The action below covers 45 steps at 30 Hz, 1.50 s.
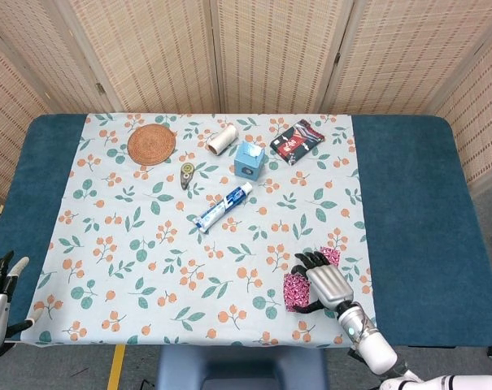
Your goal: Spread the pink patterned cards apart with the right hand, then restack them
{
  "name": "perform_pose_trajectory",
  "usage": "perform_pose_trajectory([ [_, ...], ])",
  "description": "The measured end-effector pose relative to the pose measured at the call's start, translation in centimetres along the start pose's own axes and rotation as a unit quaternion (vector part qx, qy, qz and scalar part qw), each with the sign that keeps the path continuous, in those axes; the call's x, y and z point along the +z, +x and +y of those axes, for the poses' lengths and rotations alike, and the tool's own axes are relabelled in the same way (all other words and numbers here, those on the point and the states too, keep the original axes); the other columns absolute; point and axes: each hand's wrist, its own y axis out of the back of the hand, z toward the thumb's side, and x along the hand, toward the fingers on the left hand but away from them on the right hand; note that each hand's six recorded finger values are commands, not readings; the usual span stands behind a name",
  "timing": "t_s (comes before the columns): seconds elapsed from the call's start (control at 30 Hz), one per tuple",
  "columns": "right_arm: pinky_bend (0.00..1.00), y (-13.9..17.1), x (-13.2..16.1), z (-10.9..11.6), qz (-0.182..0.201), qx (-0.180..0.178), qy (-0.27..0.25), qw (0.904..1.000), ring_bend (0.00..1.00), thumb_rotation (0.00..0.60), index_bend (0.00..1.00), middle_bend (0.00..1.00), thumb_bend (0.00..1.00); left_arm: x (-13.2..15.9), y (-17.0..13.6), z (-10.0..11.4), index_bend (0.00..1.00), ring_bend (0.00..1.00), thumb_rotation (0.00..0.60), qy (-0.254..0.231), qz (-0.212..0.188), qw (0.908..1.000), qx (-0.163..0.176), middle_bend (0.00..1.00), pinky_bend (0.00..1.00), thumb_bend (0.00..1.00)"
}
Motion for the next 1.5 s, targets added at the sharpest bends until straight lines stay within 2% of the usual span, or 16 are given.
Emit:
perform_pose_trajectory([
  [0.63,0.0,0.6,-0.3,-1.2,-0.006,0.008,0.003,0.9999,0.0,0.425,0.28,0.1,0.22,-0.2,0.0,-0.3,0.14,0.04,0.6,-0.002,0.0,1.0,-0.003,0.0,0.0,0.22],
  [0.97,0.0,0.6,-0.3,-1.3,-0.005,0.006,0.007,0.9999,0.0,0.424,0.22,0.09,0.22,-0.3,0.0,-0.4,0.14,0.04,0.6,-0.004,0.0,1.0,-0.005,0.0,0.0,0.22],
  [1.5,0.0,0.9,-0.3,-1.3,-0.007,0.005,0.013,0.9999,0.0,0.421,0.2,0.09,0.22,-0.3,0.1,-0.5,0.14,0.04,0.6,-0.005,-0.002,1.0,-0.003,0.0,0.0,0.22],
])
